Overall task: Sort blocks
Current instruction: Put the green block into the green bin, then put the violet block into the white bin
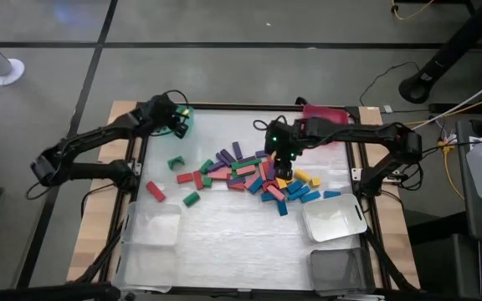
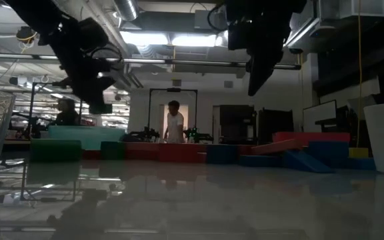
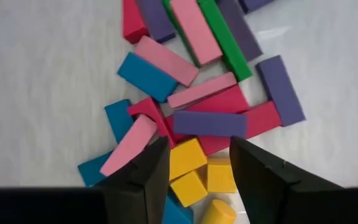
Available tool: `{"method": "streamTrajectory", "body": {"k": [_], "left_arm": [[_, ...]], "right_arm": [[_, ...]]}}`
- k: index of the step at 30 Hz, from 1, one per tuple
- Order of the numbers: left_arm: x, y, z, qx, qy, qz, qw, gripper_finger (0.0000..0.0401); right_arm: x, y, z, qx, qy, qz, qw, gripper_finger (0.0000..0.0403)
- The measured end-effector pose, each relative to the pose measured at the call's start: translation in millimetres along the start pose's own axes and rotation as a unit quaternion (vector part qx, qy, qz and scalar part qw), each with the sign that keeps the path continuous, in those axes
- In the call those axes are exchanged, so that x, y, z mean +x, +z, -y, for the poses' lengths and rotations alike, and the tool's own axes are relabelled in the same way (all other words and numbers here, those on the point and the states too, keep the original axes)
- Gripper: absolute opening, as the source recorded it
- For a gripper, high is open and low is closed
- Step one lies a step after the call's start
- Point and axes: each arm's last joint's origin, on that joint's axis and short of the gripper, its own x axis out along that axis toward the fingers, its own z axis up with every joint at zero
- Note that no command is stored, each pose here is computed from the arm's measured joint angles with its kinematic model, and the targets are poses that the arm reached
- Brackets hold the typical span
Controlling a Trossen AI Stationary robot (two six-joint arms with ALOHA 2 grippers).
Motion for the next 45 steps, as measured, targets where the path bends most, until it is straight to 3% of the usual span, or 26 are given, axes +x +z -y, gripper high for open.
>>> {"method": "streamTrajectory", "body": {"k": [4,7,11,15,24,33,45], "left_arm": [[7.3,-4.7,-9.0,-0.016,0.017,-0.016,1.000,0.0119],[11.2,-9.5,-13.1,-0.023,0.026,-0.022,0.999,0.0120],[14.1,-13.5,-15.6,-0.045,0.033,-0.026,0.998,0.0127],[14.3,-12.9,-15.9,-0.064,0.035,-0.021,0.997,0.0152],[14.3,-11.9,-15.9,-0.115,0.036,-0.014,0.993,0.0198],[14.2,-11.9,-15.9,-0.116,0.035,-0.014,0.993,0.0197],[14.2,-12.0,-15.8,-0.114,0.035,-0.015,0.993,0.0196]], "right_arm": [[0.9,-0.1,-7.3,0.033,-0.022,0.000,0.999,0.0168],[1.1,-0.2,-9.0,0.095,-0.033,0.002,0.995,0.0168],[0.9,-0.2,-6.8,0.215,-0.053,0.011,0.975,0.0168],[0.7,-0.1,-5.0,0.281,-0.081,0.024,0.956,0.0168],[25.2,1.7,-2.5,0.368,-0.097,-0.005,0.925,0.0168],[69.3,2.3,7.8,0.426,-0.128,-0.055,0.894,0.0168],[98.3,1.1,13.6,0.494,-0.134,-0.081,0.855,0.0168]]}}
